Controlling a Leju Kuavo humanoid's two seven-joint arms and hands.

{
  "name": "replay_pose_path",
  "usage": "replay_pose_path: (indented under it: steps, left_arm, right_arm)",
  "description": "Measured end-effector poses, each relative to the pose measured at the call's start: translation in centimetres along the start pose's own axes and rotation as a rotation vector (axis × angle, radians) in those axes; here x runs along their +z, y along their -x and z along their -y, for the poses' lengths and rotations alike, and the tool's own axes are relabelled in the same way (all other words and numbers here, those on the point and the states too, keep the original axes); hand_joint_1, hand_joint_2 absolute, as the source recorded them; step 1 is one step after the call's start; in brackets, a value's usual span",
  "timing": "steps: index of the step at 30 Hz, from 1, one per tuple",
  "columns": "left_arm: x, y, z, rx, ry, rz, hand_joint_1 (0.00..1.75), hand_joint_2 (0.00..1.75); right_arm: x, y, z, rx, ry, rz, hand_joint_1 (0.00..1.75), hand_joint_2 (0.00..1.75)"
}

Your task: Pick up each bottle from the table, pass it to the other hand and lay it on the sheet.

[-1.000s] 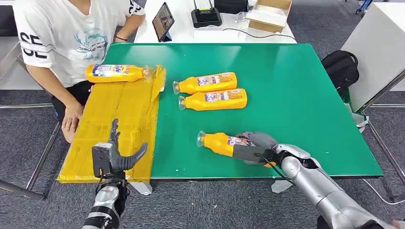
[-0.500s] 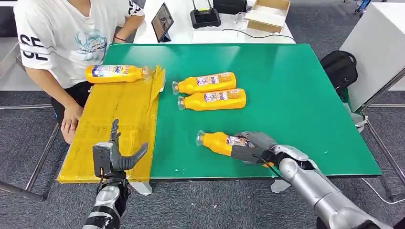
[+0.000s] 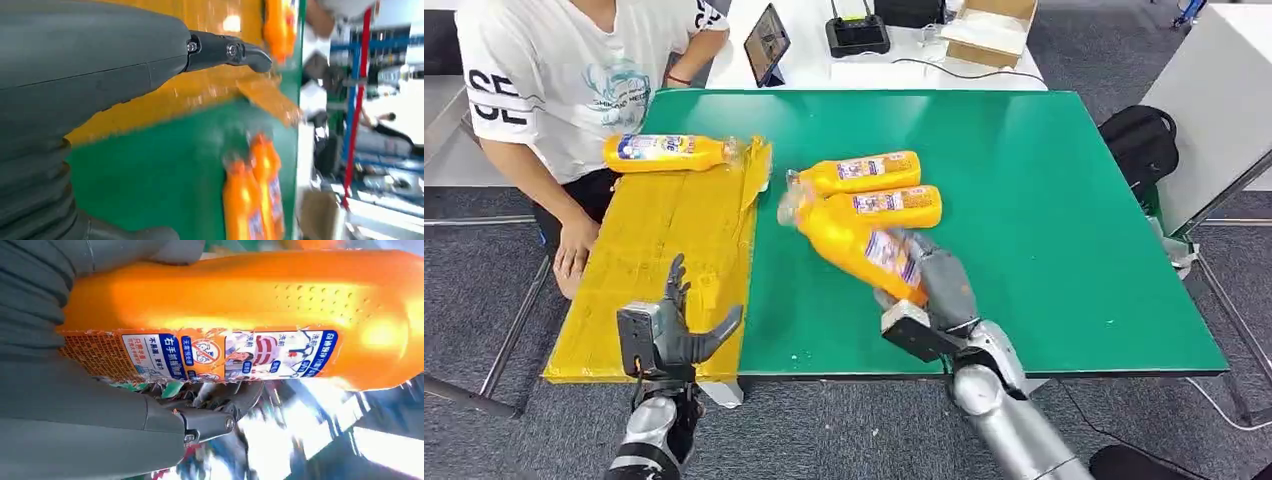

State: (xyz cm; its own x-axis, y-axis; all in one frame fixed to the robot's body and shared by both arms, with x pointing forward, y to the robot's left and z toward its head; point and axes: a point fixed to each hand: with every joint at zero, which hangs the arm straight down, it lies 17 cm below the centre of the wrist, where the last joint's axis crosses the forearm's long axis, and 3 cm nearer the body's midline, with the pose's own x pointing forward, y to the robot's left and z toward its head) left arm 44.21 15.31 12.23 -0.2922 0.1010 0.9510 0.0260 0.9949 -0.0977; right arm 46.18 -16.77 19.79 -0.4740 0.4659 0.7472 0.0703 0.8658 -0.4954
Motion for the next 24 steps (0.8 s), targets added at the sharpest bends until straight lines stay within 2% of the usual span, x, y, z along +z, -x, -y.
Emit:
replay_pose_path:
  steps: [3,4,7,9,15,20,24]
  left_arm:
    - [0.1,-0.1,0.3,0.014,0.006,-0.001,0.0,1.75]
    - [0.3,-1.0,1.6,0.072,0.039,0.004,0.0,1.75]
    - [1.2,-4.6,6.4,0.25,0.161,0.035,0.0,1.75]
    - [1.8,-6.1,7.9,0.276,0.202,0.057,0.0,1.75]
    - [2.2,-7.1,9.1,0.363,0.252,0.056,0.0,1.75]
    - [3.2,-8.7,11.1,0.488,0.356,0.056,0.0,1.75]
    - [3.7,-9.2,12.2,0.527,0.401,0.049,0.0,1.75]
  right_arm:
    - [-0.1,-0.5,0.6,-0.012,0.031,0.011,1.75,1.75]
    - [-0.3,-2.5,3.3,-0.053,0.158,0.057,1.75,1.75]
    - [0.9,-5.3,9.7,-0.084,0.433,0.144,1.75,1.75]
    - [1.4,-5.5,11.2,-0.088,0.486,0.14,1.75,1.75]
    - [1.5,-5.6,11.2,-0.104,0.483,0.149,1.75,1.75]
    - [1.5,-5.7,5.9,-0.192,0.26,0.164,1.75,1.75]
    - [2.4,-5.7,1.2,-0.232,0.148,0.152,1.75,1.75]
